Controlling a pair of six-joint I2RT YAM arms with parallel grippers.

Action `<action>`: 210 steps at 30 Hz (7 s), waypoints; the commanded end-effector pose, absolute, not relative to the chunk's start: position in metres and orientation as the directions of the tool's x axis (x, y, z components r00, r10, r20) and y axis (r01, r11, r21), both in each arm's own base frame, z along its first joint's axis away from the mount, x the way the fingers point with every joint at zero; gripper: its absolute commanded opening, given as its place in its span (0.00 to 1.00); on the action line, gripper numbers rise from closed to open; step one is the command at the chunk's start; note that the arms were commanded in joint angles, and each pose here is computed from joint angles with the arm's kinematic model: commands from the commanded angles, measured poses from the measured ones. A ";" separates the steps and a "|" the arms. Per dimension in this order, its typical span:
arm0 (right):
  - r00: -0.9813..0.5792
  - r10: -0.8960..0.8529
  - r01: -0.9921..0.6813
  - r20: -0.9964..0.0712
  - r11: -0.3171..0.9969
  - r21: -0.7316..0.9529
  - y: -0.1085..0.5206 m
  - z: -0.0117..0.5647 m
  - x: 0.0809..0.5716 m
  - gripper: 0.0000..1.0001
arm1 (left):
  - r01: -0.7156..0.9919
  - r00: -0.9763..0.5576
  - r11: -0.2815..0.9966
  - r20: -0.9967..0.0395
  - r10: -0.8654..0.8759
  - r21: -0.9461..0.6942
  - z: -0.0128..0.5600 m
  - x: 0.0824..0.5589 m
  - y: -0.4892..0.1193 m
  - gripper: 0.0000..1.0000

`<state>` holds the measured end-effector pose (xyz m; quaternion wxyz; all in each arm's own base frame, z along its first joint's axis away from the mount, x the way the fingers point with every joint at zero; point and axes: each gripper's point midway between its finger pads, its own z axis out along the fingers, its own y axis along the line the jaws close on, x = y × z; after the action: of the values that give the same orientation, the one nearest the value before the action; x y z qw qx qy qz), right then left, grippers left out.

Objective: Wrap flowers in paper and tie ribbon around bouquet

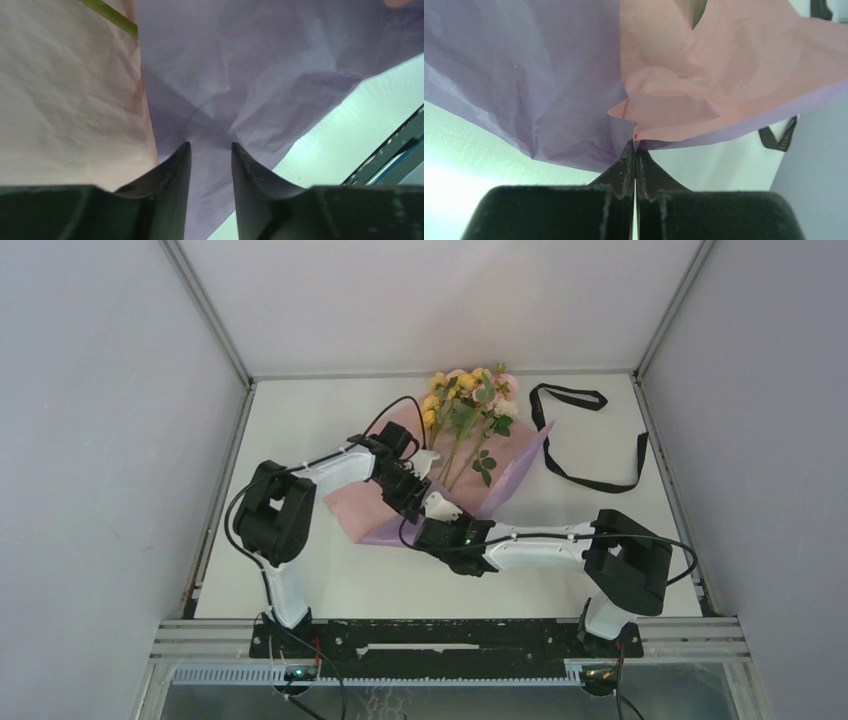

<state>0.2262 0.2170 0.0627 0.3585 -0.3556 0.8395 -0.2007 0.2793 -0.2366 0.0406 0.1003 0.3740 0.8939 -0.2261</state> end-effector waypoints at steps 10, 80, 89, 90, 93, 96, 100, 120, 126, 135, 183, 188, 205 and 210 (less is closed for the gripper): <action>-0.100 -0.943 -0.537 -0.318 0.320 -0.780 0.281 0.105 0.242 0.00 | 0.677 -0.735 0.597 -0.355 0.578 -0.430 0.026 0.277 -0.257 0.01; -0.018 -0.955 -0.763 -0.295 0.204 -0.613 0.306 0.075 0.200 0.42 | 0.159 -0.974 0.648 -0.227 -0.022 -0.745 0.038 0.377 -0.235 0.00; -0.304 -0.696 -0.892 -0.651 0.448 -0.063 0.317 0.126 0.171 0.45 | 0.156 -0.975 0.645 -0.223 -0.024 -0.749 0.029 0.368 -0.234 0.00; -0.384 -0.617 -0.863 -0.687 0.504 0.030 0.319 0.131 0.181 0.44 | 0.154 -0.975 0.647 -0.221 -0.023 -0.746 0.028 0.368 -0.234 0.00; -0.598 -0.318 -0.708 -0.736 0.640 0.299 0.318 0.145 0.232 0.35 | 0.145 -0.977 0.656 -0.213 -0.024 -0.740 0.023 0.366 -0.232 0.00; -0.671 -0.145 -0.608 -0.727 0.670 0.427 0.321 0.141 0.258 0.27 | 0.142 -0.977 0.664 -0.210 -0.024 -0.735 0.021 0.365 -0.231 0.00; -0.698 -0.131 -0.586 -0.704 0.669 0.457 0.336 0.119 0.262 0.22 | 0.152 -0.975 0.667 -0.223 -0.022 -0.729 0.024 0.366 -0.230 0.00; -0.756 -0.407 -0.609 -0.512 0.724 0.324 0.318 0.034 0.160 0.08 | 0.175 -0.973 0.697 -0.229 0.016 -0.695 0.020 0.356 -0.223 0.00; -0.807 -0.089 -0.468 -0.584 0.699 0.540 0.288 0.107 0.207 0.41 | 0.210 -0.966 0.697 -0.256 0.039 -0.685 0.024 0.352 -0.225 0.00; -0.791 0.238 -0.274 -0.564 0.686 0.674 0.252 0.119 0.295 0.93 | 0.230 -0.961 0.708 -0.272 0.054 -0.668 0.023 0.351 -0.223 0.00; -0.882 0.096 -0.237 -0.462 0.755 0.611 0.238 0.076 0.305 0.00 | 0.384 -0.917 0.635 -0.357 0.178 -0.671 0.027 0.294 -0.265 0.00; -0.916 0.143 -0.116 -0.373 0.798 0.592 0.212 0.030 0.317 0.00 | 0.392 -0.913 0.642 -0.365 0.182 -0.659 0.024 0.295 -0.264 0.00; -0.837 0.034 -0.115 -0.546 0.965 0.237 0.171 0.059 0.313 0.00 | 0.402 -0.907 0.659 -0.373 0.195 -0.636 0.018 0.297 -0.260 0.00; -0.818 -0.118 -0.348 -0.563 0.881 0.321 0.255 0.080 0.273 0.00 | 0.410 -0.903 0.655 -0.382 0.195 -0.634 0.022 0.298 -0.260 0.00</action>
<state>0.2928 0.2030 0.0521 0.2591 -0.0488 0.9507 0.1634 0.2983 -0.2665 0.0170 0.1256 0.1560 0.8987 -0.3902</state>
